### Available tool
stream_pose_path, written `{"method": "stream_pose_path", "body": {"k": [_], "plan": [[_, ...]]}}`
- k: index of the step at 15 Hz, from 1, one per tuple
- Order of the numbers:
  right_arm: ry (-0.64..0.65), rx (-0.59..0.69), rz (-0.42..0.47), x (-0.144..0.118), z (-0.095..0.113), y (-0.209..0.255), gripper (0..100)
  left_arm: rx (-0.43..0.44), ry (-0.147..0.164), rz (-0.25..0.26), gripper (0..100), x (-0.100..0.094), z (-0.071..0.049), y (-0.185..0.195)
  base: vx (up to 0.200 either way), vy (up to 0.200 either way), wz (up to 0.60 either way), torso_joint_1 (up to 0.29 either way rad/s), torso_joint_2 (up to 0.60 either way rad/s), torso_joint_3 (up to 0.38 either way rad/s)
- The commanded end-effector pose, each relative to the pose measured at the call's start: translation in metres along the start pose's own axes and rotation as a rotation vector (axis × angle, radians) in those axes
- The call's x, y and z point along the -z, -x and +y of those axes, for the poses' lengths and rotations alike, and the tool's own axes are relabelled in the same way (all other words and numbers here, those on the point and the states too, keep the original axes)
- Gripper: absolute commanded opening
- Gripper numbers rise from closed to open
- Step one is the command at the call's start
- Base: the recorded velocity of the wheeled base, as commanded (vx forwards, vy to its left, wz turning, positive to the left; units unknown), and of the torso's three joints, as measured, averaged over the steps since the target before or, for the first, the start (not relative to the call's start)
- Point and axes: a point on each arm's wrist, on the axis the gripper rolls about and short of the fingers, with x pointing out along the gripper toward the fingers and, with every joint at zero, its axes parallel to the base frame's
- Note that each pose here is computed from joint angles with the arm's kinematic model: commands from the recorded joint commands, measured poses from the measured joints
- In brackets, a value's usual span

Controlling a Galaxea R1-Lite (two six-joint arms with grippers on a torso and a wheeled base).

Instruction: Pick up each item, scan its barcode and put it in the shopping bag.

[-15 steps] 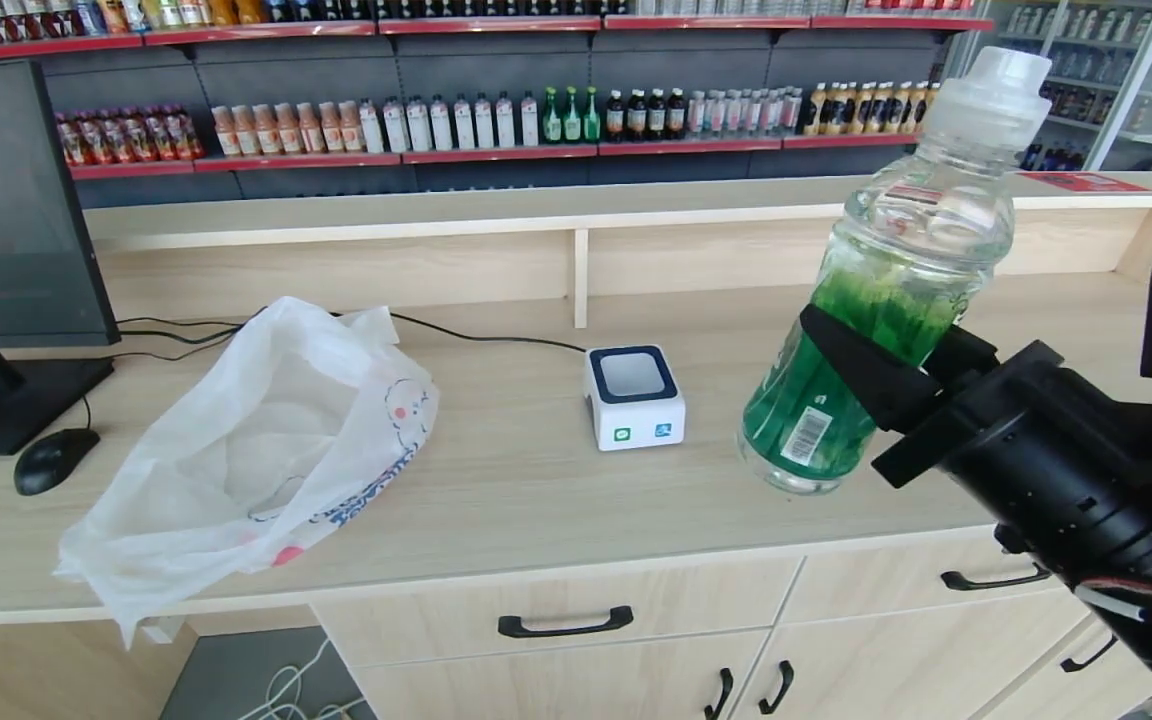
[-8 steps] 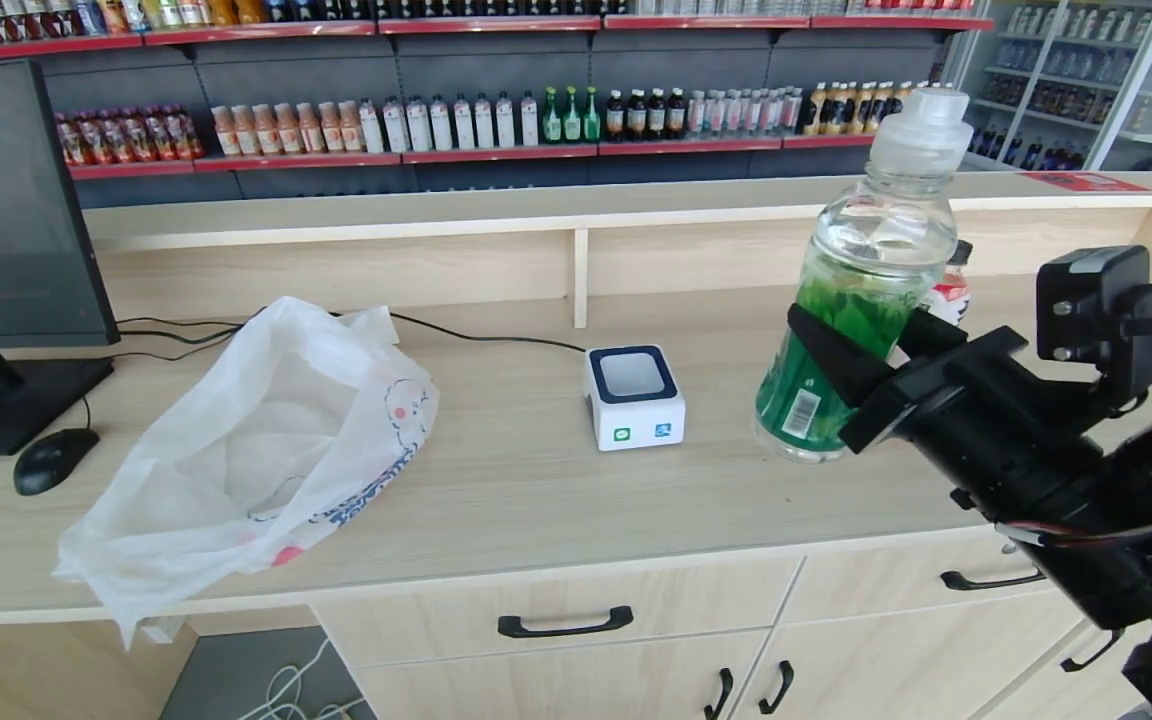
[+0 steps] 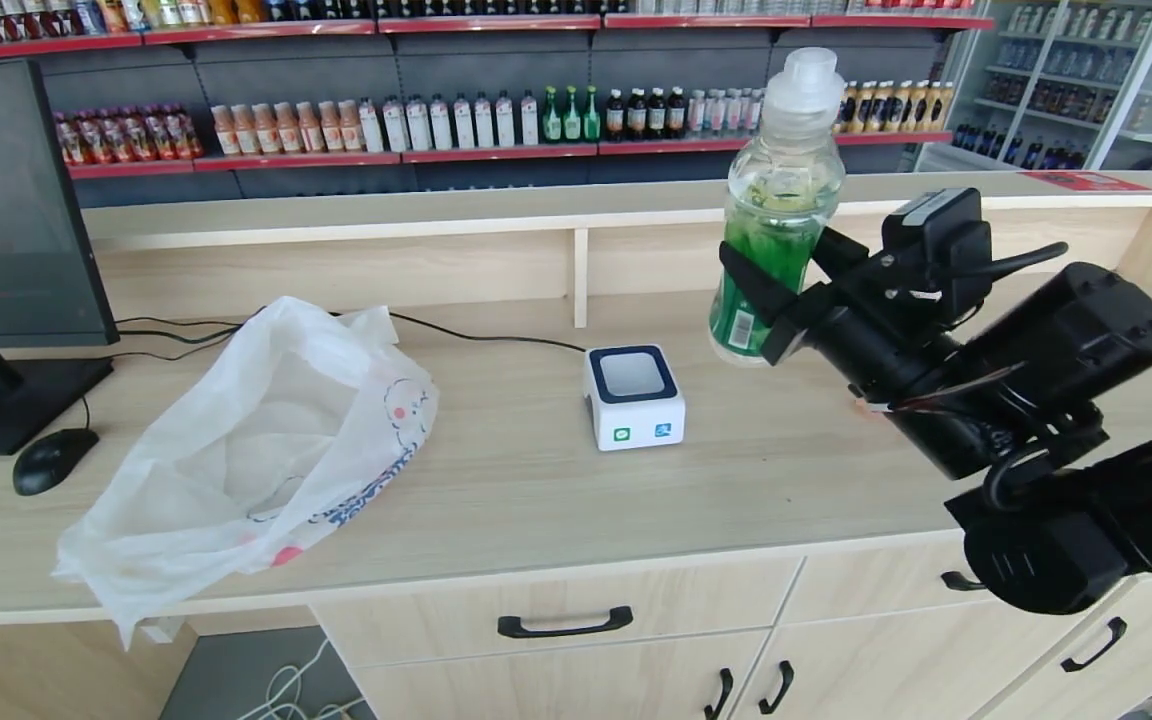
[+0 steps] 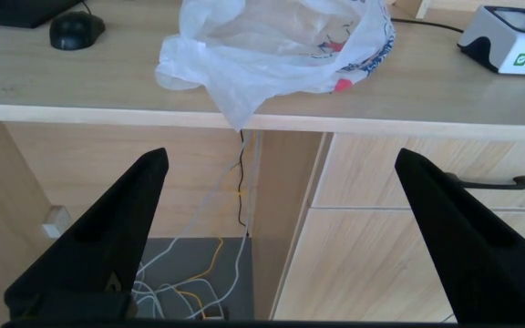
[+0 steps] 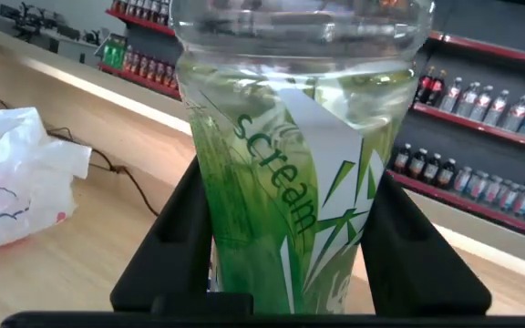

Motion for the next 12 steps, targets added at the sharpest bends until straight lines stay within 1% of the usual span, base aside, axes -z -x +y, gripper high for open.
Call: {"method": "stream_pose_path", "body": {"k": [1, 5, 7, 8, 12], "plan": [[0.040, -0.014, -0.037, 0.030, -0.004, -0.029, 0, -0.001, 0.001, 0.001, 100, 0.000, 0.000, 0.000, 0.000, 0.000, 0.00, 0.000, 0.00, 0.000], [0.093, -0.129, -0.046, 0.055, 0.004, -0.035, 0, -0.001, 0.001, -0.001, 100, 0.000, 0.000, 0.000, 0.000, 0.000, 0.00, 0.000, 0.00, 0.000], [0.157, -0.184, -0.102, 0.058, 0.002, -0.044, 0, -0.001, 0.001, 0.001, 100, 0.000, 0.000, 0.000, 0.000, 0.000, 0.00, 0.000, 0.00, 0.000], [0.199, -0.190, -0.121, 0.060, 0.001, -0.047, 0, -0.001, 0.001, 0.001, 100, 0.000, 0.000, 0.000, 0.000, 0.000, 0.00, 0.000, 0.00, 0.000], [0.272, -0.202, -0.147, 0.073, 0.003, -0.055, 0, -0.001, 0.001, -0.001, 100, 0.000, 0.000, 0.000, 0.000, 0.000, 0.00, 0.000, 0.00, 0.000]]}}
